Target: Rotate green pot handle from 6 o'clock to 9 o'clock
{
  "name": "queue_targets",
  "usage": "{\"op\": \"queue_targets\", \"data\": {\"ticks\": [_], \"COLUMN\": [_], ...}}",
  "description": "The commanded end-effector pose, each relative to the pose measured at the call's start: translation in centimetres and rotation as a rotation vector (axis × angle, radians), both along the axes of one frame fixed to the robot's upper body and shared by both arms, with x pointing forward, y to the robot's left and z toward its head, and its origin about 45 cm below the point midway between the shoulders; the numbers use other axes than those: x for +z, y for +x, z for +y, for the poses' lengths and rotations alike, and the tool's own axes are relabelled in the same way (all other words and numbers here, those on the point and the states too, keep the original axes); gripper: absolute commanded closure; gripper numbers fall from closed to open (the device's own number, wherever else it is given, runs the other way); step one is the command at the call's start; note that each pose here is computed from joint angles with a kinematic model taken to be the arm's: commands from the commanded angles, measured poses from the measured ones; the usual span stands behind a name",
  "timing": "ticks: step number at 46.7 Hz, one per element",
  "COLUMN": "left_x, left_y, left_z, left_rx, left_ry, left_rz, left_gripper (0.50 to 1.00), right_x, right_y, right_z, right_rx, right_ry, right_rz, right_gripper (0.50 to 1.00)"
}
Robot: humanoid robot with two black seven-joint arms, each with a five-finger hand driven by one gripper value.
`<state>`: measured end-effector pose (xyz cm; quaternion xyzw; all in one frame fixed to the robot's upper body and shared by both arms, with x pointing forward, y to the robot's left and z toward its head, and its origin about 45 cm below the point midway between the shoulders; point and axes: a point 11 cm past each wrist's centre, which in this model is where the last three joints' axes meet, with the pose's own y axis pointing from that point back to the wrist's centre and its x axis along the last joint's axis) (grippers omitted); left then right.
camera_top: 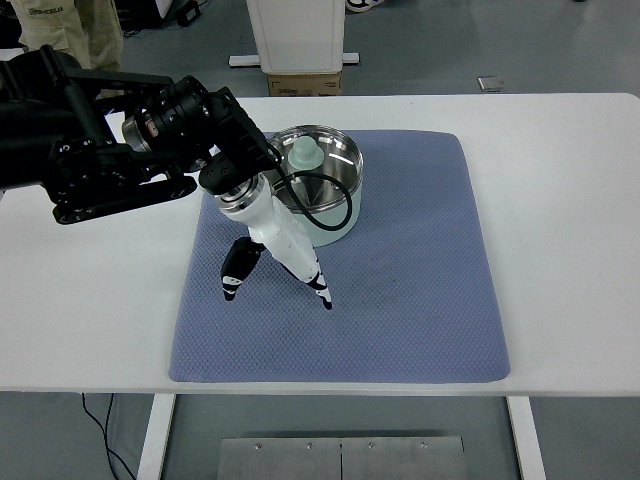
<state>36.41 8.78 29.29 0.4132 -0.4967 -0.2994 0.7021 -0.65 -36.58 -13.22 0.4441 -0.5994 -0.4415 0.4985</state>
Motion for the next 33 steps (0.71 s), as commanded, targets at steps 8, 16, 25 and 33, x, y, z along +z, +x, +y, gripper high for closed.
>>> {"op": "queue_targets", "data": {"ticks": [8,16,25,33], "left_x": [1.9,3.3,5.2,6.5], "left_y": [-0.9,-1.2,-0.1,2.0], "left_z": [-2.4,-3.7,-4.4,-4.0], "left_rx": [0.095,0.158,0.270,0.414], "left_ry": [-0.214,-0.349,-0.537,-0.715], "left_rz": [0.165,0.275,0.377,0.468], "left_gripper": [0.500,0.500,0.500,0.500], "right_x": [0.0,0.0,0.0,0.0], "right_y": [0.0,0.0,0.0,0.0], "right_z": [0.0,0.0,0.0,0.0], "right_rx": [0.000,0.000,0.000,0.000], "right_ry": [0.000,0.000,0.000,0.000], "right_rz": [0.000,0.000,0.000,0.000], "right_gripper": [0.500,0.500,0.500,0.500]}}
